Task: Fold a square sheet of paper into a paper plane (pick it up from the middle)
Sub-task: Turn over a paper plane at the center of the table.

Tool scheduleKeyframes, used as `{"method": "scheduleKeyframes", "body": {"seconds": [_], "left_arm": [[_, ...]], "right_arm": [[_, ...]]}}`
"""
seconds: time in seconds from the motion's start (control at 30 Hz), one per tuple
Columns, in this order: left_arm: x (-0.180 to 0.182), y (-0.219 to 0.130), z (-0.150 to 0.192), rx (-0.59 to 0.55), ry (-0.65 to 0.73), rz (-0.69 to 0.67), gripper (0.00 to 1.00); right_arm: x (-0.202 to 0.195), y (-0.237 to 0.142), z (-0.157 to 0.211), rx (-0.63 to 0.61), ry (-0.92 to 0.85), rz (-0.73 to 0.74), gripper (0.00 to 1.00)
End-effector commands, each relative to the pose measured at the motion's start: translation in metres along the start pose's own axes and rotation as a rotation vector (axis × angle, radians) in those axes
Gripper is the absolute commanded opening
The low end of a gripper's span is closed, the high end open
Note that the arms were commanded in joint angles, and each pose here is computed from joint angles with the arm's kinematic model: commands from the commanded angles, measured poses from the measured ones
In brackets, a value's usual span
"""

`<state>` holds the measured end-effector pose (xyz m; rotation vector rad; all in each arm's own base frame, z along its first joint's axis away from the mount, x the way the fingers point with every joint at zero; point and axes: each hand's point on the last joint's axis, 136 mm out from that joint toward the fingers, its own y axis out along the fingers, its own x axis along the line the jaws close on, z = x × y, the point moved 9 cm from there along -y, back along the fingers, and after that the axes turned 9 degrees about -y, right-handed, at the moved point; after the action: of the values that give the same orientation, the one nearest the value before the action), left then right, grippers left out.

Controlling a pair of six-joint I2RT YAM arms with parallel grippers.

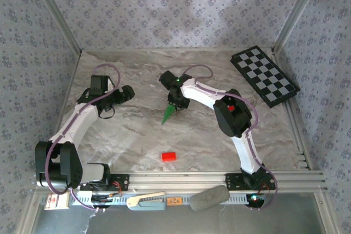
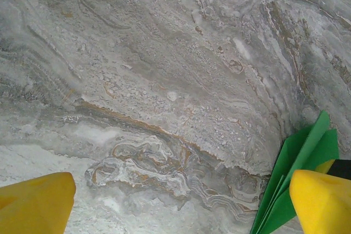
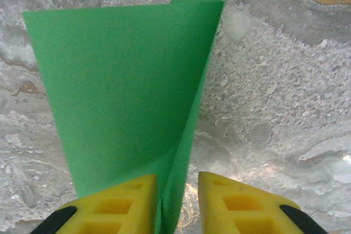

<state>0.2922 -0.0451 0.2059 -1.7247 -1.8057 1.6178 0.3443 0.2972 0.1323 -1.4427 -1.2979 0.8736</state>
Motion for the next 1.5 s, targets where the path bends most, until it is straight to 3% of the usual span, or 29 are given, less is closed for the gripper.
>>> {"method": "scheduleKeyframes", "body": {"seconds": [0.0,0.2,0.3,0.53,0.63,0.77,0.93,1.2,1.47], "left_arm": [[-0.001,-0.001,-0.003,0.004,0.002,0.005,1.00],[-0.001,0.000,-0.003,0.006,-0.010,0.001,1.00],[-0.001,0.001,-0.002,0.017,-0.022,0.005,1.00],[-0.002,0.012,0.004,0.071,-0.095,0.138,1.00],[-0.003,0.016,0.006,0.082,-0.117,0.176,1.00],[-0.003,0.022,0.010,0.104,-0.150,0.222,1.00],[0.000,0.028,0.016,0.115,-0.189,0.256,1.00],[-0.001,0.044,0.039,0.186,-0.159,0.267,0.97],[-0.018,0.074,0.063,0.306,-0.143,0.276,0.87]], "right_arm": [[-0.004,-0.010,-0.002,-0.031,0.012,0.019,0.17],[-0.007,-0.022,-0.006,-0.073,-0.007,0.027,0.01],[-0.005,-0.038,-0.012,-0.118,-0.065,-0.008,0.00],[0.026,-0.075,-0.026,-0.177,-0.382,-0.397,0.00],[0.037,-0.074,-0.022,-0.150,-0.503,-0.543,0.00],[0.042,-0.059,-0.020,-0.100,-0.506,-0.714,0.00],[0.039,-0.030,-0.018,-0.055,-0.470,-0.804,0.00],[0.015,0.004,-0.015,-0.031,-0.365,-0.803,0.00],[-0.009,0.026,-0.011,-0.011,-0.302,-0.737,0.02]]}}
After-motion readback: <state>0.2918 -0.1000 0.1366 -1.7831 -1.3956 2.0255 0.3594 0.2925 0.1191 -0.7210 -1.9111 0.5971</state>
